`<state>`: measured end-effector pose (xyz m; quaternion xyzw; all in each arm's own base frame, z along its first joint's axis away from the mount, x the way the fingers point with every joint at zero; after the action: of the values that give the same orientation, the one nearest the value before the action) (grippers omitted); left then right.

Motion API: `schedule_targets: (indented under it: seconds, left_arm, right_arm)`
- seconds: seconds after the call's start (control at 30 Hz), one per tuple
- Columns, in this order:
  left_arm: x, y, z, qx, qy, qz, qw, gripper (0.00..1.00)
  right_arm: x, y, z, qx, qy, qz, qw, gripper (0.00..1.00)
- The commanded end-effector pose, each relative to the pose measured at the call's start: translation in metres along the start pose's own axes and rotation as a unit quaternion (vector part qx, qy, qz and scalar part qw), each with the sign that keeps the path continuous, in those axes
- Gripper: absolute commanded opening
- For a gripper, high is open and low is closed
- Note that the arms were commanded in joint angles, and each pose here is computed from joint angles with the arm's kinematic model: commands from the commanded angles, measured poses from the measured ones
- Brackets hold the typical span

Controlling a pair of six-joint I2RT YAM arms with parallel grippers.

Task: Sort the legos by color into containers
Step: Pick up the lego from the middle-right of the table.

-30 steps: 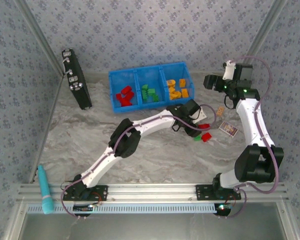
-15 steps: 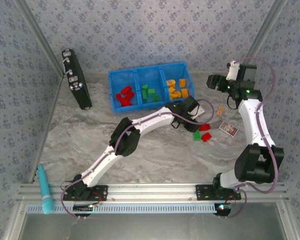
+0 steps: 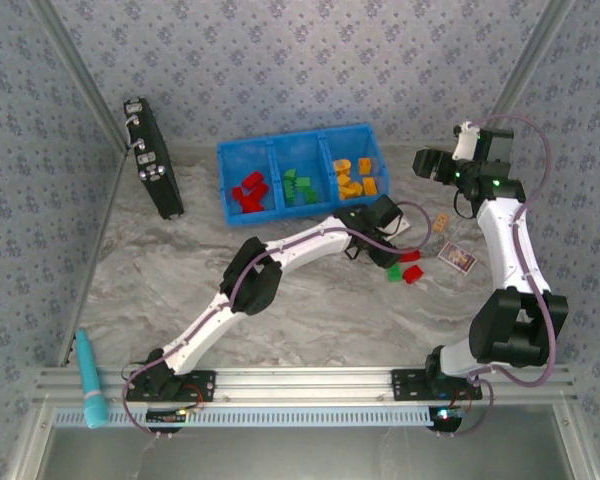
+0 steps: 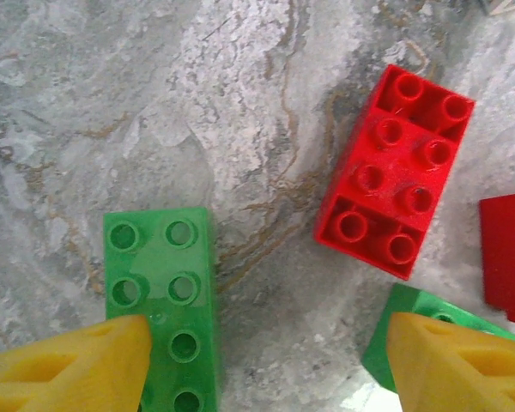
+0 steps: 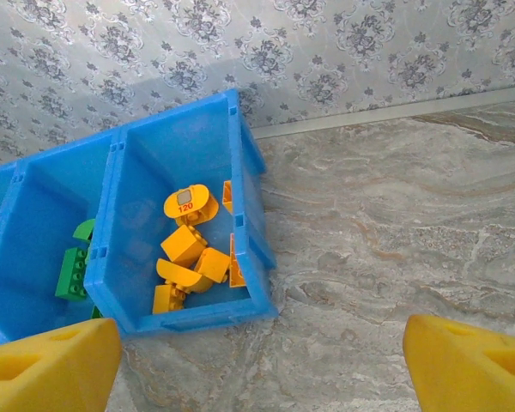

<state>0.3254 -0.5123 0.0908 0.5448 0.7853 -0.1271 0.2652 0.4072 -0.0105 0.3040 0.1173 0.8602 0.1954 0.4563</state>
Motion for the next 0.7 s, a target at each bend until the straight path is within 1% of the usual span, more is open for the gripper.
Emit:
schedule_targets:
  seconds: [0.0, 0.13, 0.3, 0.43, 0.53, 0.6, 0.67]
  left_arm:
    - [-0.005, 0.007, -0.023, -0.035, 0.007, 0.020, 0.999, 0.73]
    - [-0.015, 0.010, -0.035, -0.048, -0.008, 0.026, 0.998, 0.73]
    - [-0.024, 0.015, -0.037, -0.063, -0.027, 0.037, 0.997, 0.73]
    - [-0.018, 0.019, -0.025, -0.072, -0.020, 0.042, 0.996, 0.77]
    - [-0.007, 0.026, -0.012, -0.068, -0.005, 0.029, 0.997, 0.79]
    - [-0.001, 0.030, -0.006, -0.068, 0.003, 0.025, 0.997, 0.84]
    - [0.002, 0.034, -0.002, -0.071, 0.006, 0.024, 0.997, 0.86]
  right_arm:
    - [-0.008, 0.006, -0.008, -0.016, -0.015, 0.002, 1.000, 0.87]
    - [-0.008, 0.006, -0.006, -0.021, -0.013, 0.004, 1.000, 0.87]
    - [-0.007, 0.005, -0.002, -0.021, -0.007, 0.002, 1.000, 0.87]
    - [-0.007, 0.005, 0.004, -0.025, -0.001, 0.005, 1.000, 0.87]
    - [-0.007, 0.004, 0.006, -0.025, 0.001, 0.004, 1.000, 0.87]
    - [-0.006, 0.003, 0.007, -0.023, 0.004, 0.003, 1.000, 0.87]
    - [-0.006, 0.003, 0.008, -0.023, 0.005, 0.002, 1.000, 0.87]
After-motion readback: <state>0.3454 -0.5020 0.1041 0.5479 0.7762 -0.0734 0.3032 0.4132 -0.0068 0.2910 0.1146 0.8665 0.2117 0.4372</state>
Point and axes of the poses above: each hand's point on the last joint's axis, 136 mm out from that joint toward the fingers, its own z axis out along the fingers, its own y axis along the line the jaws close on, x = y × z, the point moved 4 cm from there along -z, back along the fingers, and after that the axes turned 12 degrees about z, right-handed, at the moved point
